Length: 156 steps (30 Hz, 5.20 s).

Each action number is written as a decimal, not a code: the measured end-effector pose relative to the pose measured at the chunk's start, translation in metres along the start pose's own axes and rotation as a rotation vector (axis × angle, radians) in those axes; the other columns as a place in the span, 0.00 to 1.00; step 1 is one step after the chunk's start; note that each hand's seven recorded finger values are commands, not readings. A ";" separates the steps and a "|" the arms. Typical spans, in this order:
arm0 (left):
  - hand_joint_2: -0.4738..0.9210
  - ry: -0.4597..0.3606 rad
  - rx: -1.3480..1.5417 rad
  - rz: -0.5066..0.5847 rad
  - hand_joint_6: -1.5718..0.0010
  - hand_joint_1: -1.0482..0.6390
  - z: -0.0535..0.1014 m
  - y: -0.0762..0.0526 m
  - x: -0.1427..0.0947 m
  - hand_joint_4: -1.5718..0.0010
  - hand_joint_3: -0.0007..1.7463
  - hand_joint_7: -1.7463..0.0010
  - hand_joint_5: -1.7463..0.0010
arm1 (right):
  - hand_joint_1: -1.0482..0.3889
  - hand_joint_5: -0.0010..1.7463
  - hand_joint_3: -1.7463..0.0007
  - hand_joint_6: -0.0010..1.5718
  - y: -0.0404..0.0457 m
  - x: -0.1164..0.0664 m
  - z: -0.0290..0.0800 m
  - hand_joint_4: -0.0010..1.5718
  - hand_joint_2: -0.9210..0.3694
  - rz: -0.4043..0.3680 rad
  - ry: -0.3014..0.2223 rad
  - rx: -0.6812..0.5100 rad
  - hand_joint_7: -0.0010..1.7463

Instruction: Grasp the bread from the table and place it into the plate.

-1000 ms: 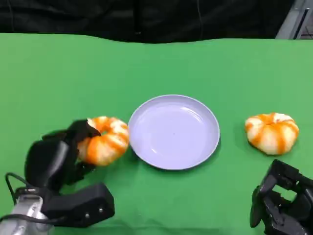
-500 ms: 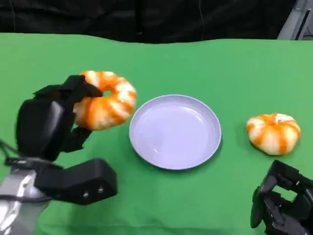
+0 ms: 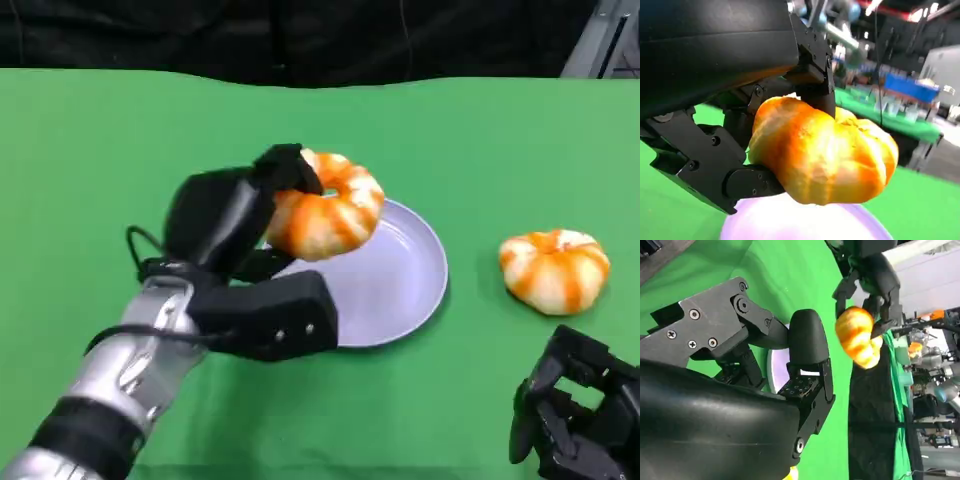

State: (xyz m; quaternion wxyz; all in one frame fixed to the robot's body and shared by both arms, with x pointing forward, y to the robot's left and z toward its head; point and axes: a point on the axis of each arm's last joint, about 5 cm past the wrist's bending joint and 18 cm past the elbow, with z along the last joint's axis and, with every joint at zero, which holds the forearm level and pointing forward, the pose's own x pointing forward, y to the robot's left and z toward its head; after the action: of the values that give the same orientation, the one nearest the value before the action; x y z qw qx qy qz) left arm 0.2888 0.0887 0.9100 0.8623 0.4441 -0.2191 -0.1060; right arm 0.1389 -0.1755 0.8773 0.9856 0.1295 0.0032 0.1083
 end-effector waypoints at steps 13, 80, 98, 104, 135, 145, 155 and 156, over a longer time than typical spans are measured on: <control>1.00 0.071 -0.167 -0.138 0.51 0.56 0.001 -0.049 -0.014 0.55 0.27 0.42 0.21 | 0.60 1.00 0.40 0.48 0.0036 -0.005 0.001 0.56 0.23 -0.008 -0.011 0.013 0.93; 1.00 -0.014 0.032 -0.267 0.29 0.00 -0.006 -0.007 -0.016 0.87 0.39 0.98 0.98 | 0.62 1.00 0.36 0.50 0.0057 -0.001 -0.003 0.58 0.25 0.014 -0.001 0.021 0.92; 1.00 -0.120 -0.053 -0.148 0.46 0.02 0.009 0.003 -0.009 0.97 0.38 1.00 1.00 | 0.63 1.00 0.36 0.48 0.0063 -0.001 -0.003 0.58 0.24 0.010 -0.002 0.021 0.94; 1.00 -0.137 -0.052 -0.134 0.48 0.03 0.011 0.004 -0.008 0.97 0.38 1.00 1.00 | 0.63 1.00 0.37 0.49 0.0062 -0.001 -0.003 0.58 0.24 0.015 -0.002 0.021 0.93; 0.78 0.161 -1.180 -0.248 0.54 0.62 -0.032 0.079 -0.170 0.44 0.70 0.01 0.00 | 0.62 1.00 0.36 0.50 0.0018 0.006 -0.007 0.58 0.26 0.008 0.010 0.019 0.91; 0.76 0.270 -1.275 -0.151 0.53 0.61 -0.042 0.048 -0.213 0.43 0.73 0.00 0.00 | 0.60 1.00 0.39 0.49 -0.0043 0.010 -0.010 0.58 0.25 0.021 -0.009 0.003 0.92; 0.79 0.248 -1.287 -0.069 0.54 0.61 -0.045 0.040 -0.210 0.44 0.70 0.00 0.00 | 0.62 1.00 0.40 0.49 -0.0045 0.011 -0.010 0.58 0.24 0.021 -0.008 0.002 0.93; 0.79 0.248 -1.286 -0.065 0.53 0.62 -0.045 0.040 -0.209 0.43 0.71 0.00 0.00 | 0.62 1.00 0.39 0.49 -0.0045 0.011 -0.010 0.57 0.23 0.021 -0.008 0.002 0.93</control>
State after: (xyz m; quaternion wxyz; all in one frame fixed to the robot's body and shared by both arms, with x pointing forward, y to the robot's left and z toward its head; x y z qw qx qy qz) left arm 0.1253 0.2238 0.8603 0.9711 -0.1446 0.0025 -0.1898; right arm 0.1498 -0.1749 0.8666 0.9843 0.1309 -0.0017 0.1182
